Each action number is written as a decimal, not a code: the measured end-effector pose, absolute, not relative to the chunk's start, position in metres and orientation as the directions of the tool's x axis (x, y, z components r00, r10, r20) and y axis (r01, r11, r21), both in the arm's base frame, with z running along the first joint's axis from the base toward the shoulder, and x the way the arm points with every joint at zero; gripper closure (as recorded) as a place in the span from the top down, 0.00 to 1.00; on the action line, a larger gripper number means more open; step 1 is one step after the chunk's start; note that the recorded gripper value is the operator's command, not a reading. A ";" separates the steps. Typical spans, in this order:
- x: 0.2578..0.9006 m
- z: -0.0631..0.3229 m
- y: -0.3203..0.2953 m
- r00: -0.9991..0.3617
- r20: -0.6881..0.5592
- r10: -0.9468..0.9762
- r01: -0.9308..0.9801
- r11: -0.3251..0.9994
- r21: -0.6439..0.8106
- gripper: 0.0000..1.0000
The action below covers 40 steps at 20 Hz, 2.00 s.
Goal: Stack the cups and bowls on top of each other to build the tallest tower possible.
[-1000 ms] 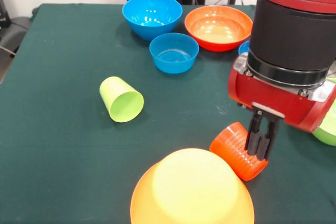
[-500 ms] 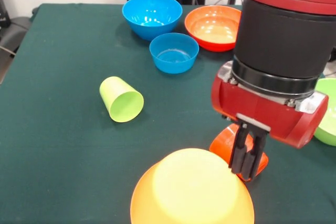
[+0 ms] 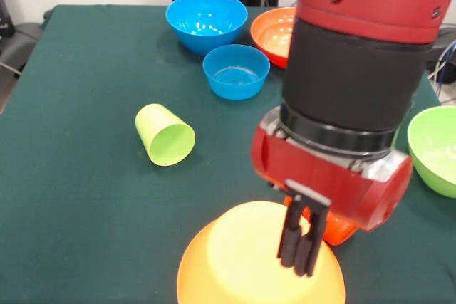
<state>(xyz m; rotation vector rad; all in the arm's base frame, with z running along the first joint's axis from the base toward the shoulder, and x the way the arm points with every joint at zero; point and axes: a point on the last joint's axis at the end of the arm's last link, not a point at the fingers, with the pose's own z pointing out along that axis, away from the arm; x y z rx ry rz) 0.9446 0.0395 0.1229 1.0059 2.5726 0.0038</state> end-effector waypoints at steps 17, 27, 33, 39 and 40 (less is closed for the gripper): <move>0.962 0.063 -0.001 -0.724 -0.380 0.576 0.592 0.801 0.085 0.00; 0.975 0.049 0.018 -0.709 -0.369 0.601 0.601 0.789 0.129 0.00; 0.981 0.045 0.036 -0.704 -0.364 0.610 0.602 0.784 0.151 0.00; 0.983 0.037 0.055 -0.708 -0.344 0.617 0.597 0.783 0.175 0.00; 0.983 0.033 0.060 -0.711 -0.336 0.618 0.595 0.783 0.180 0.00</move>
